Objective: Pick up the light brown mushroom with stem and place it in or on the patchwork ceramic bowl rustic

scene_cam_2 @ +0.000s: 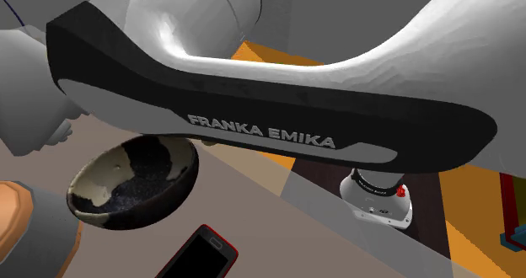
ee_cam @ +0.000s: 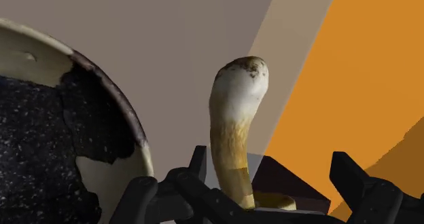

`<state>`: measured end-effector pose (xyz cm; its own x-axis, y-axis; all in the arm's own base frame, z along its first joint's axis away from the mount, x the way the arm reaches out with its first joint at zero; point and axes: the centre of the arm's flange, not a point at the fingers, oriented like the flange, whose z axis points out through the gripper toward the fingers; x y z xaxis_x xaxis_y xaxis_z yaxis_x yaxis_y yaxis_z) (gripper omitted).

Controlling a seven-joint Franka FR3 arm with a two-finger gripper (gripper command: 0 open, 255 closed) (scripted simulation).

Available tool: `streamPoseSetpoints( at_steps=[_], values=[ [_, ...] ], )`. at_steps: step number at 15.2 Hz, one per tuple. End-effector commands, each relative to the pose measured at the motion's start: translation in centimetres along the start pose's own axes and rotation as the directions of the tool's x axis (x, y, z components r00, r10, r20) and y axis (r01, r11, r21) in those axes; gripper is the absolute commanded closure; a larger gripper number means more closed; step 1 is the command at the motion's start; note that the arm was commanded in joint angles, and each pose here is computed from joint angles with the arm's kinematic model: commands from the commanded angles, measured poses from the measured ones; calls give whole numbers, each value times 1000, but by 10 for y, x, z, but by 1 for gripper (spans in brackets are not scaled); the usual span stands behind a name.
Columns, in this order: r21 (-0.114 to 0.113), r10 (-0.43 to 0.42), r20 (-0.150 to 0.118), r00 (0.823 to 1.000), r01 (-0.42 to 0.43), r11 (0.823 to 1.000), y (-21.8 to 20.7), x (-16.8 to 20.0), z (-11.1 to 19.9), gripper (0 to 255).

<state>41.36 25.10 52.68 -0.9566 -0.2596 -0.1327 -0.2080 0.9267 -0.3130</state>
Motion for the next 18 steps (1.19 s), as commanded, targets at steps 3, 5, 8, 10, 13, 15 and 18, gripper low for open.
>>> streamPoseSetpoints(
  at_steps=[3, 5, 8, 10, 13, 15, 18],
  values=[
    [-67, 18, 1, 1000, -18, 998, 15, -1, 23, 0],
    [-67, 18, 1, 1000, -18, 998, 16, -1, 31, 0],
    [-67, 18, 1, 1000, -18, 998, 16, -1, 31, 0],
    [-67, 18, 1, 1000, -18, 998, 16, -1, 31, 0],
    [-67, 18, 1, 1000, -18, 998, 16, -1, 31, 255],
    [-67, 18, 1, 1000, -18, 998, 16, -2, 31, 255],
    [-67, 18, 1, 1000, -18, 998, 16, -2, 31, 255]
  ],
)
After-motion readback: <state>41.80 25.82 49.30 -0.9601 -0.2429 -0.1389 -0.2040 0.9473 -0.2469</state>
